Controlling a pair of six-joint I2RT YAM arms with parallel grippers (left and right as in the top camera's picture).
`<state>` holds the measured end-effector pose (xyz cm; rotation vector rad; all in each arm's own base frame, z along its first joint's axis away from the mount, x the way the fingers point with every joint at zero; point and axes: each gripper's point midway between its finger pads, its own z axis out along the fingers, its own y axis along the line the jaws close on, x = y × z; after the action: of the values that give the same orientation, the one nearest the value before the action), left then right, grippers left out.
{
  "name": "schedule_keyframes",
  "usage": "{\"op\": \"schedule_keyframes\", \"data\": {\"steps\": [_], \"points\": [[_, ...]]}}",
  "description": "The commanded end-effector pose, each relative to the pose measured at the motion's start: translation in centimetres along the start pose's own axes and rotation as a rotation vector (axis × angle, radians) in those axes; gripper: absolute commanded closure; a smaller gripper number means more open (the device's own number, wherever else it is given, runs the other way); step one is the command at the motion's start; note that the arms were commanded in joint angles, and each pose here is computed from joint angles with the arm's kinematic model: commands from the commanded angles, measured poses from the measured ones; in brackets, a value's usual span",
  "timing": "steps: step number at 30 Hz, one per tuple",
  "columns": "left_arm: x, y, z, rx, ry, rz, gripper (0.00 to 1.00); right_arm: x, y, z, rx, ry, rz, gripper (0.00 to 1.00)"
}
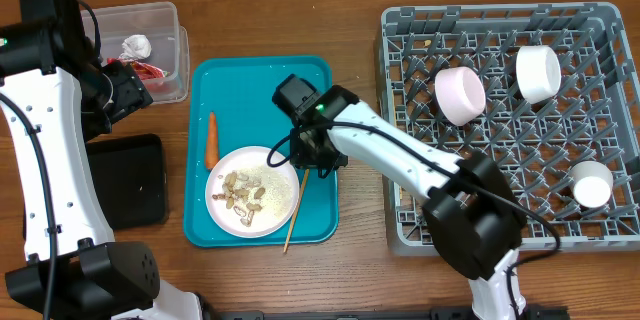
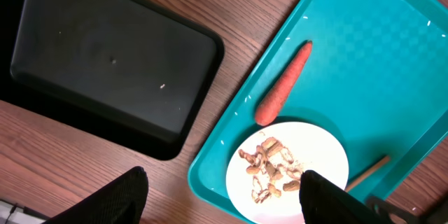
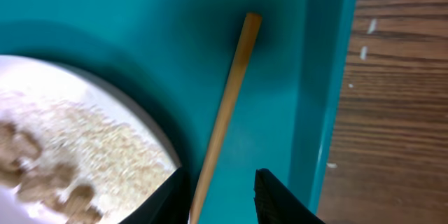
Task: Sort waste into correct bins and load items into the dishwasher
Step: 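Grasp the second chopstick and place it in the rack with the right gripper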
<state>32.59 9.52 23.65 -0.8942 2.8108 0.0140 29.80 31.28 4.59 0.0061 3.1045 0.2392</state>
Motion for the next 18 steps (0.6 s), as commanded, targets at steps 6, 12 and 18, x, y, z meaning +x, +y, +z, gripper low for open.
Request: {"op": "schedule_keyframes", "data": {"steps": [6,12,18], "points": [[-0.2,-0.2,-0.6,0.012,-0.018,0.004,0.28,0.0,-0.1,3.0,0.033,0.016,0.018,0.67],[-0.2,-0.2,-0.6,0.013,-0.018,0.004,0.28,0.4,-0.5,4.5,0.058,0.043,0.019,0.67],[-0.2,-0.2,-0.6,0.012,-0.018,0.004,0.28,1.0,-1.4,5.6,0.094,0.076,0.023,0.78]]}}
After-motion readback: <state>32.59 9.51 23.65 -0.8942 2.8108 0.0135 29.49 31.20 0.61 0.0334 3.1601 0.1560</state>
